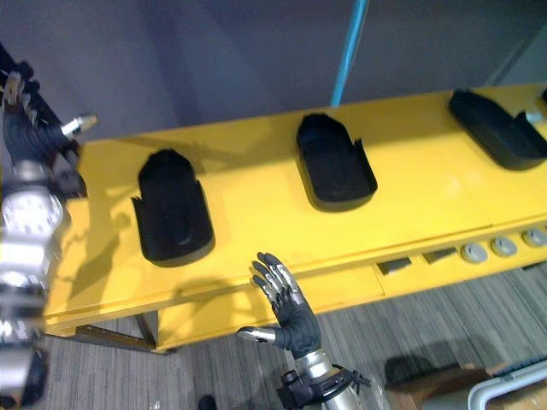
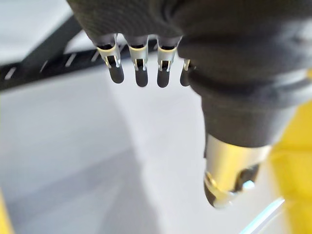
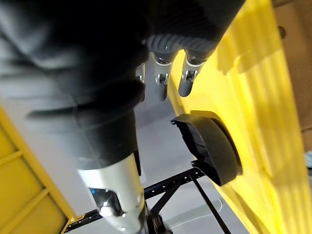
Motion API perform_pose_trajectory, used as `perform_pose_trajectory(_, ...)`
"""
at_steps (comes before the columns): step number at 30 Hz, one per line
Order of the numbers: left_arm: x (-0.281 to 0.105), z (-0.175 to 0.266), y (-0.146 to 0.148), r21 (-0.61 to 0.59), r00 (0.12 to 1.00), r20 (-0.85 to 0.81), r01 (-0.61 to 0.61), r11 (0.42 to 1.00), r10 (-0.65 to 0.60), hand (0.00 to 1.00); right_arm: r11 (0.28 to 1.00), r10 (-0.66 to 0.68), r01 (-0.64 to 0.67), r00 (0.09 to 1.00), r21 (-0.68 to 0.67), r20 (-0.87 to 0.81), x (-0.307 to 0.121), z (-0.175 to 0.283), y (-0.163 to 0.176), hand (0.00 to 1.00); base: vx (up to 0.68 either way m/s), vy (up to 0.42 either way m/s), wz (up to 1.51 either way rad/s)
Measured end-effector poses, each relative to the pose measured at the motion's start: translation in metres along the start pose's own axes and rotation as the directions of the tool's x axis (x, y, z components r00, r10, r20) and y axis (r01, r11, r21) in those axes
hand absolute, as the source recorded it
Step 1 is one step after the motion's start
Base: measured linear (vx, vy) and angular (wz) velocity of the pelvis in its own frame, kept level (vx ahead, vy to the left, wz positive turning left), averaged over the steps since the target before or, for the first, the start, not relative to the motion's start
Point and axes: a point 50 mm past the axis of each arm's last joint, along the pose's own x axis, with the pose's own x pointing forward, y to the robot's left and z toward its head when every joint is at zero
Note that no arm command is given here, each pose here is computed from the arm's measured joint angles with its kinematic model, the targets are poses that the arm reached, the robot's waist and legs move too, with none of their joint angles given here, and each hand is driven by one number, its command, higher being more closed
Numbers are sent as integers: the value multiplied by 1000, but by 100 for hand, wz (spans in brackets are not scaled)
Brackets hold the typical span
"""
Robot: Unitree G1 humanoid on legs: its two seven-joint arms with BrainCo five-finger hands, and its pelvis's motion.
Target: Walk over and take plastic housings, then place them on the shelf
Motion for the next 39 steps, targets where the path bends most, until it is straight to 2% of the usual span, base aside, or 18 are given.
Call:
perform_pose_trajectory(2, -34, -3, -7, -16, 999, -31, 14, 1000, -15, 100, 1000, -30, 30, 1000, 0, 0, -3, 0, -4, 0, 23, 16, 20)
perform_pose_trajectory(3, -74, -3, -21, -94, 993, -89, 68, 993, -77, 100, 999, -53, 53, 999, 4, 4, -4, 0, -6, 0, 0, 15, 30)
perform_pose_trajectory(5, -110, 0, -37, -192, 975, -153, 132, 973, -162, 100, 998, -61, 61, 998, 14, -2, -3, -3, -6, 0, -31, 25, 21)
perform_pose_trajectory(6, -126, 3, -48, -251, 958, -177, 178, 951, -226, 100, 998, -66, 66, 998, 19, -9, -3, -5, -6, 0, -70, 32, 6)
perform_pose_trajectory(7, -147, 11, -65, -373, 924, -190, 244, 895, -331, 100, 997, -69, 69, 997, 22, -19, -4, -8, -6, 0, -66, 25, 1)
perform_pose_trajectory(11, -178, 26, -93, -547, 853, -182, 326, 771, -489, 100, 998, -53, 54, 998, 18, -21, -2, -8, -4, 0, -81, 20, -22)
perform_pose_trajectory(13, -182, 25, -97, -587, 831, -185, 335, 737, -525, 100, 999, -41, 41, 999, 11, -13, 1, -7, -2, 0, -70, 13, -34)
perform_pose_trajectory(19, -184, 15, -108, -649, 792, -200, 334, 684, -577, 100, 998, -66, 66, 998, -20, 2, 2, -4, -5, 0, -35, 8, -10)
perform_pose_trajectory(25, -175, 11, -123, -638, 784, -179, 368, 677, -595, 100, 996, -71, 72, 997, -50, 22, 7, -1, -5, 0, 0, 0, 0)
perform_pose_trajectory(39, -140, -13, -117, -556, 846, -256, 268, 787, -468, 100, 995, -76, 78, 997, -68, 27, 8, -1, -5, 0, -1, 2, 0)
